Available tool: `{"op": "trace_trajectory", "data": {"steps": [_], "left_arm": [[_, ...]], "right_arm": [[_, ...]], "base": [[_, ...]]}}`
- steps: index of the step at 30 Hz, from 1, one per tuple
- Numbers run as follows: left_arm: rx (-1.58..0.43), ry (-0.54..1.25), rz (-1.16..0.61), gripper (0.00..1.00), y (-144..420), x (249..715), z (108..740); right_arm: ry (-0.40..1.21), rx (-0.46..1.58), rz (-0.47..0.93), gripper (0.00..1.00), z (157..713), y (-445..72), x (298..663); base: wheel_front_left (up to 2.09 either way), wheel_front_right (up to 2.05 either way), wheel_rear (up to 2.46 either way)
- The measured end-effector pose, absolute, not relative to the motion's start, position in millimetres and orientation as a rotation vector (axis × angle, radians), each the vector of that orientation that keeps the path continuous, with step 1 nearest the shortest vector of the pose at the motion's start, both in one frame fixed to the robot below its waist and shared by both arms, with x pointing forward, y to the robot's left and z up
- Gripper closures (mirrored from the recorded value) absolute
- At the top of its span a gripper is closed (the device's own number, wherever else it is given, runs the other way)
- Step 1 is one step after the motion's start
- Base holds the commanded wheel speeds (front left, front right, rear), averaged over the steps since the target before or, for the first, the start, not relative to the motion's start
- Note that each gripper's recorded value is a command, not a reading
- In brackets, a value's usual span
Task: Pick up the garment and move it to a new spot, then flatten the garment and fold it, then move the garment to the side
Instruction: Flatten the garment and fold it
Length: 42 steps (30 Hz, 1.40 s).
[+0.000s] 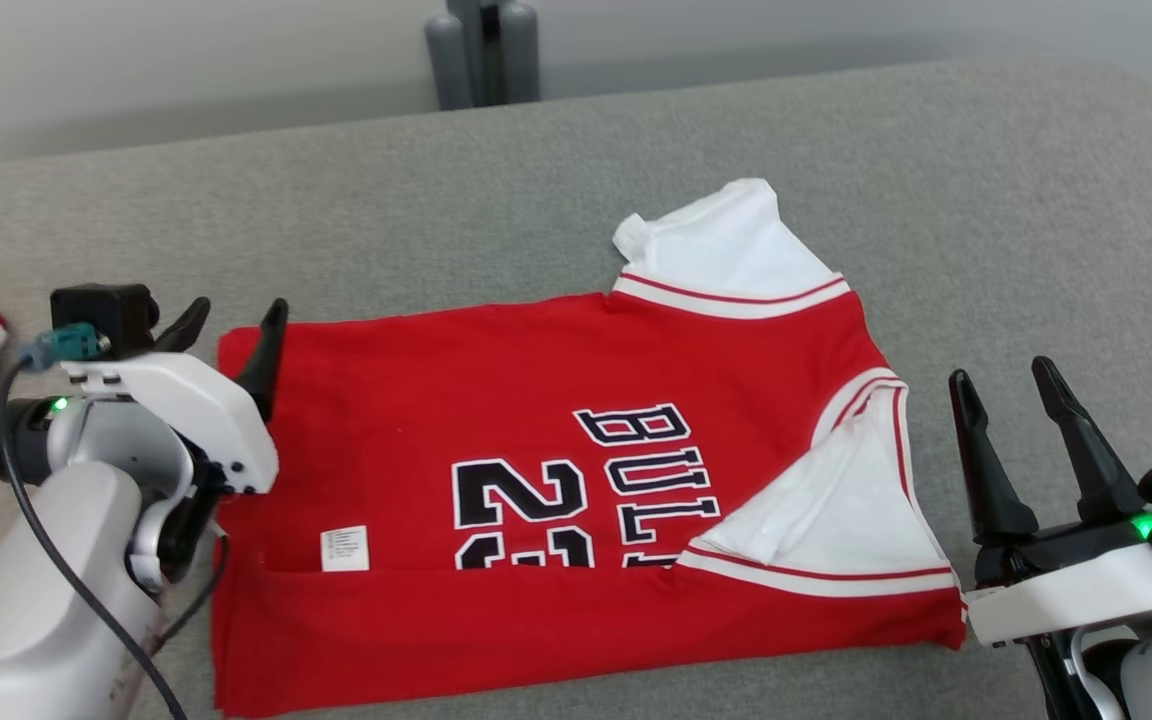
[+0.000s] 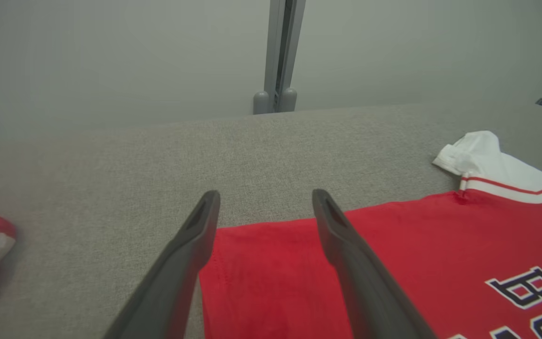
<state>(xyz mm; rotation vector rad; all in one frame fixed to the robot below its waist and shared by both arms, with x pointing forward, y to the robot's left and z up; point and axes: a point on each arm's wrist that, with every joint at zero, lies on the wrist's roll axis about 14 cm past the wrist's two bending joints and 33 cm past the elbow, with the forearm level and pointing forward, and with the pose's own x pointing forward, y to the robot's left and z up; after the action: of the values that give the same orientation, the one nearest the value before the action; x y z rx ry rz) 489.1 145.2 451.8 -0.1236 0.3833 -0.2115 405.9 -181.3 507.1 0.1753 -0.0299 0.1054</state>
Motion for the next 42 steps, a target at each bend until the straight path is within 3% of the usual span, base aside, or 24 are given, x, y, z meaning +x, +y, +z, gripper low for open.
{"op": "trace_trajectory", "data": {"steps": [12, 13, 14, 15, 22, 29, 33, 42], "left_arm": [[-0.178, 0.712, -0.118, 0.00, 168, 514, 354], [-0.186, 0.720, -0.122, 0.21, 166, 515, 352], [-0.200, 0.724, -0.125, 0.55, 165, 516, 351], [-0.208, 0.725, -0.127, 1.00, 164, 518, 351], [-0.211, 0.718, -0.127, 1.00, 166, 521, 349], [-0.204, 0.665, -0.151, 1.00, 161, 531, 361], [-0.205, 0.637, -0.170, 1.00, 155, 536, 369], [-0.213, 0.600, -0.203, 1.00, 148, 544, 377]], "right_arm": [[0.049, 0.198, 0.066, 0.00, 468, -194, 418], [0.051, 0.197, 0.063, 0.00, 467, -196, 419], [0.056, 0.196, 0.063, 0.00, 465, -196, 419], [0.062, 0.194, 0.064, 0.00, 462, -197, 420], [0.021, 0.204, 0.064, 0.00, 474, -206, 446], [-0.008, 0.178, 0.063, 0.00, 498, -233, 517], [0.037, 0.152, 0.111, 0.00, 496, -223, 545], [0.304, 0.061, 0.295, 0.00, 444, -162, 597]], "base": [[0.00, 0.00, 0.00], [0.00, 0.00, 0.00], [0.00, 0.00, 0.00], [0.00, 0.00, 0.00], [0.00, 0.00, 0.00], [0.00, 0.00, 0.00], [0.00, 0.00, 0.00], [0.00, 0.00, 0.00]]}}
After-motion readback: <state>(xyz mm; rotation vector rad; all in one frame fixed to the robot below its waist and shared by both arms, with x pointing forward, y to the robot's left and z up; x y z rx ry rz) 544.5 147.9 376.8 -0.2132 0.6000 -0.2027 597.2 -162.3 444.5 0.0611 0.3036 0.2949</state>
